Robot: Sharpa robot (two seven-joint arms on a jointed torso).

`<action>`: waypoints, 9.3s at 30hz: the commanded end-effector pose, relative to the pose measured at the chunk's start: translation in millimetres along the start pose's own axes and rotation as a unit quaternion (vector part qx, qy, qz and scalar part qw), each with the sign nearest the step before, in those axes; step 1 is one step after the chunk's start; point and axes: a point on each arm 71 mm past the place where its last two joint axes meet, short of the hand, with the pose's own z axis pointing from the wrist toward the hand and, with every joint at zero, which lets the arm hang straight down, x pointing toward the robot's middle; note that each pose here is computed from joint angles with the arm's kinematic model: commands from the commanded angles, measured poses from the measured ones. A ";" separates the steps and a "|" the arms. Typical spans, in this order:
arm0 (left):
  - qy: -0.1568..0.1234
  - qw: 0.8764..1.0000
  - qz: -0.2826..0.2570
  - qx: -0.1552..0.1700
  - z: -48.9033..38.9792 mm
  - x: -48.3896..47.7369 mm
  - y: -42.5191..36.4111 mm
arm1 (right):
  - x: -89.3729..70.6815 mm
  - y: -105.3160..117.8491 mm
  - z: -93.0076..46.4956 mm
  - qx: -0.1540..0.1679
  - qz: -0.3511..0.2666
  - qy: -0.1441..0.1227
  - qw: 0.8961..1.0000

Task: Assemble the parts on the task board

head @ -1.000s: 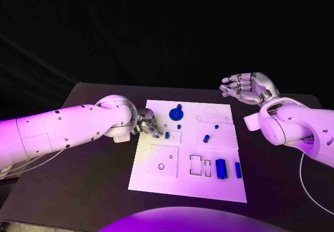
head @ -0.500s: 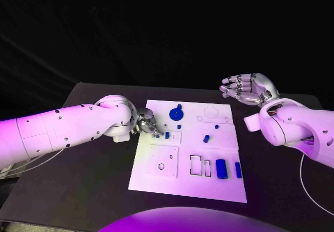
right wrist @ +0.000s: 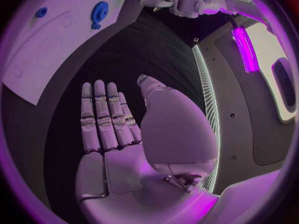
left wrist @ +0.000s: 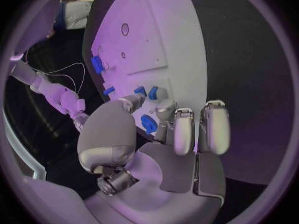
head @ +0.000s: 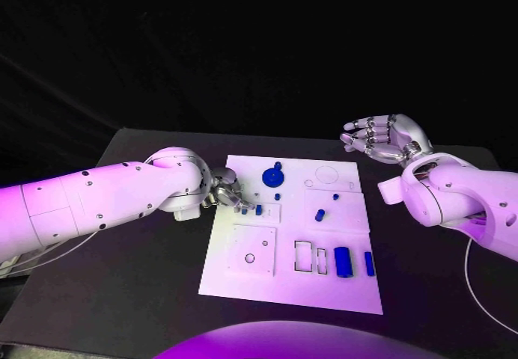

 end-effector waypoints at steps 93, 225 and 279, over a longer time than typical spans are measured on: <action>-0.118 0.932 0.251 0.232 44.5 -8.3 -85.8 | 7.2 -3.9 0.0 0.004 -0.002 0.009 1.000; -0.114 0.959 0.170 0.197 16.7 -17.0 -32.8 | 5.0 -5.8 -0.7 0.000 -0.003 0.006 1.000; -0.139 0.958 0.142 0.205 16.8 -19.0 -32.6 | 7.1 -8.3 -1.2 0.005 0.004 0.023 1.000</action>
